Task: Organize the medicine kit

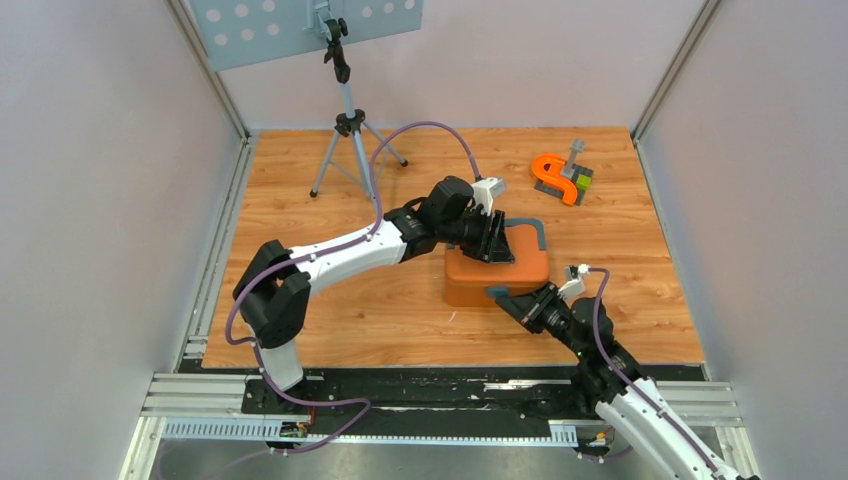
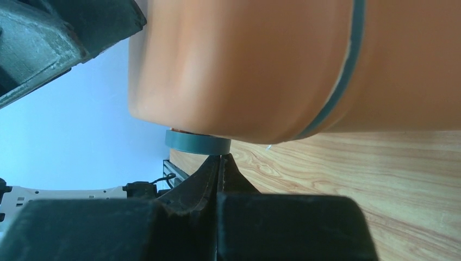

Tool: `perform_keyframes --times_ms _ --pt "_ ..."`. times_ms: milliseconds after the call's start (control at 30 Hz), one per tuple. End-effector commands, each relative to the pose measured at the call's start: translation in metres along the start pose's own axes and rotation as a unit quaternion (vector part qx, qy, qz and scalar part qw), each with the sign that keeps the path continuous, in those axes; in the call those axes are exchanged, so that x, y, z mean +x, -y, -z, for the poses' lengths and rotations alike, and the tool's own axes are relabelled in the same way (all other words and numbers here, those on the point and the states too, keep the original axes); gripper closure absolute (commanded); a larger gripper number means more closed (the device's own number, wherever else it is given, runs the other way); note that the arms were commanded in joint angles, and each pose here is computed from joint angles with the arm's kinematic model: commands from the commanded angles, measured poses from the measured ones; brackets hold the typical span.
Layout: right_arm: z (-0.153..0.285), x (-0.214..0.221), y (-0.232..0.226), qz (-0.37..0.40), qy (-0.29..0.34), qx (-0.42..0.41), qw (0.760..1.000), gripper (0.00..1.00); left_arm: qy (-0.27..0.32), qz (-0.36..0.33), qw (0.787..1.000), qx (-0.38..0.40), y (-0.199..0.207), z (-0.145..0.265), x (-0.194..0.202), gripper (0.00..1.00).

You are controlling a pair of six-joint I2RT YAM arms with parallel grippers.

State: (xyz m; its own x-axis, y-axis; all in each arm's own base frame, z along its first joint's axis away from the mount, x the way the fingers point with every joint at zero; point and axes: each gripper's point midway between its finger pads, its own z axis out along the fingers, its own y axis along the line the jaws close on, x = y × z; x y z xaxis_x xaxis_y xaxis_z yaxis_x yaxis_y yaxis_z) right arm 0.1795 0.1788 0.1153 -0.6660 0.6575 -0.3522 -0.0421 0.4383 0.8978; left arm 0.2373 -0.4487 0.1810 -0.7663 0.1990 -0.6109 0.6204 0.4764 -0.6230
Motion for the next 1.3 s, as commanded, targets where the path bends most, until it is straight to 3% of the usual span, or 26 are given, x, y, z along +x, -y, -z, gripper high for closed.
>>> perform_keyframes --times_ms 0,467,800,867,1033,1167,1267 --pt "-0.005 -0.018 -0.014 0.002 0.044 -0.026 0.999 0.99 -0.139 0.062 0.983 -0.103 -0.068 -0.009 0.095 0.49" --pt "-0.013 -0.037 -0.025 0.014 0.087 -0.042 0.995 1.00 -0.166 0.077 0.977 -0.114 -0.083 -0.013 0.119 0.50" --pt "-0.001 -0.030 -0.034 0.026 0.057 -0.036 0.997 0.97 -0.147 0.059 0.980 -0.118 -0.070 0.001 0.100 0.50" --pt "0.006 -0.028 -0.037 0.040 0.044 -0.025 0.998 0.86 -0.134 0.046 0.982 -0.126 -0.065 0.008 0.087 0.50" --pt "0.029 -0.033 -0.049 0.082 0.031 0.012 0.996 0.43 -0.092 0.012 0.986 -0.135 -0.046 0.034 0.053 0.48" --pt "0.047 -0.063 -0.069 0.134 0.071 0.054 0.987 0.14 -0.039 -0.013 0.988 -0.150 -0.031 0.063 0.023 0.39" --pt "0.058 -0.101 -0.082 0.180 0.124 0.115 0.969 0.02 -0.006 -0.031 0.984 -0.173 -0.025 0.088 0.005 0.27"
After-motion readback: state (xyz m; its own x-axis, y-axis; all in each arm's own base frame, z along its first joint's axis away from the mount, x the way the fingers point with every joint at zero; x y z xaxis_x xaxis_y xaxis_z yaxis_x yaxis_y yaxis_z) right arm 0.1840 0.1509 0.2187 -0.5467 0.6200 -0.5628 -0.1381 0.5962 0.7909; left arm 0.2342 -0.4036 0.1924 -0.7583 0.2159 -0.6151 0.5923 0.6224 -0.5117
